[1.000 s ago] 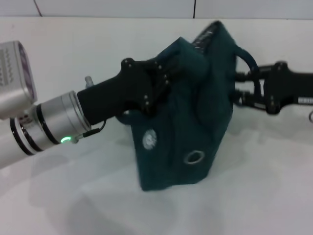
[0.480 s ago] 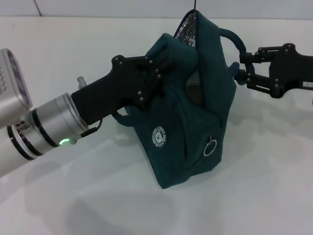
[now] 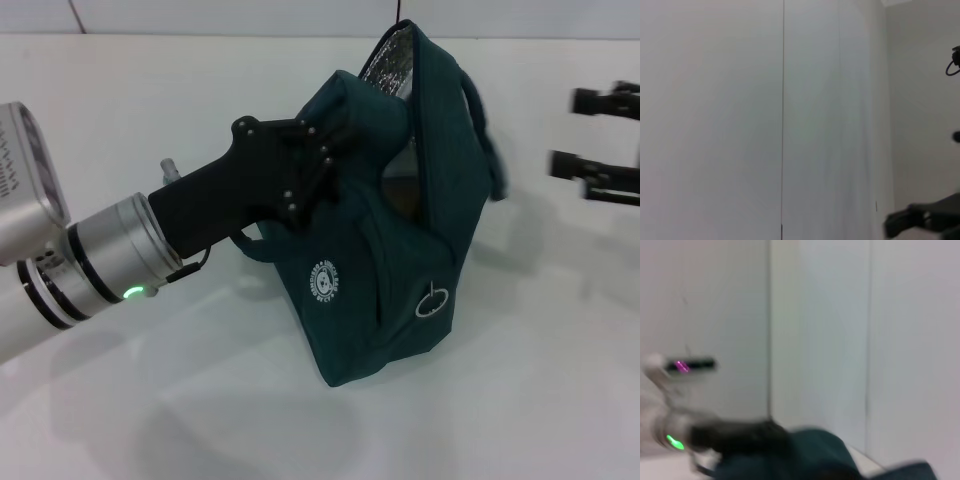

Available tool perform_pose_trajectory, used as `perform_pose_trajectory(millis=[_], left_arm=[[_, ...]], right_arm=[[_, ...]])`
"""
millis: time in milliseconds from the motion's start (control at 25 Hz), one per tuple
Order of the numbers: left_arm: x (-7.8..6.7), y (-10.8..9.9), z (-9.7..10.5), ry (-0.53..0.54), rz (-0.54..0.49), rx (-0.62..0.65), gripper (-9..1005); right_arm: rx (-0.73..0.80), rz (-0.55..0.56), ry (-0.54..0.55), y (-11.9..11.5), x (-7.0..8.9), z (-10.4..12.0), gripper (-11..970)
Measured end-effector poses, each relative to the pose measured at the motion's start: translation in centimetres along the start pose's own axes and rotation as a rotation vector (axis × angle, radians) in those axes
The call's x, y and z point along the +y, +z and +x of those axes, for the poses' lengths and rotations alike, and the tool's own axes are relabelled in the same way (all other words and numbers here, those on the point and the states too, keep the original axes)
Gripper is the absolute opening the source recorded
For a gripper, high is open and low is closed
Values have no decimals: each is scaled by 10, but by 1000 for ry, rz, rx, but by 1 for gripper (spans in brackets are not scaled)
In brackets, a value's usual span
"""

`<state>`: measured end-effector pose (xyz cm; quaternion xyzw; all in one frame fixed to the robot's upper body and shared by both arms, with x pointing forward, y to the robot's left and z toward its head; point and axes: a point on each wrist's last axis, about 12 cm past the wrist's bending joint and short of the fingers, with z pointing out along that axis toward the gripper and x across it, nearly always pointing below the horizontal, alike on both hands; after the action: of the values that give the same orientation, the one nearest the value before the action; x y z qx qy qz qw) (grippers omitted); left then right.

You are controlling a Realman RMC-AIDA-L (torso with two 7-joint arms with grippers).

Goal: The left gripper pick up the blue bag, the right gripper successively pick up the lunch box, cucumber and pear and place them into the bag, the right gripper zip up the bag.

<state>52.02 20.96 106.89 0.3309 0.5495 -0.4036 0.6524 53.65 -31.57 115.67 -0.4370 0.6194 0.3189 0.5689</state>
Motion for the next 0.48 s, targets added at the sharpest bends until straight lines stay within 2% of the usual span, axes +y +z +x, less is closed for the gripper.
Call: perform_pose_trajectory(millis=[40, 160, 240, 280, 360, 480], left_arm=[[0, 0, 0, 0, 0, 0, 36], [0, 1, 0, 1, 7, 2, 36], [0, 3, 0, 3, 14, 2, 36], [0, 3, -1, 4, 15, 2, 36], [0, 4, -1, 5, 18, 1, 35], [0, 5, -2, 7, 21, 0, 35]], right_arm=[[-17, -14, 2, -5, 3, -2, 608], [-46, -169, 11, -22, 18, -7, 706], [-1, -282, 23, -22, 28, -4, 770], [29, -326, 32, -19, 31, -1, 803], [97, -364, 57, -7, 35, 7, 807], [191, -370, 103, 17, 37, 22, 813]])
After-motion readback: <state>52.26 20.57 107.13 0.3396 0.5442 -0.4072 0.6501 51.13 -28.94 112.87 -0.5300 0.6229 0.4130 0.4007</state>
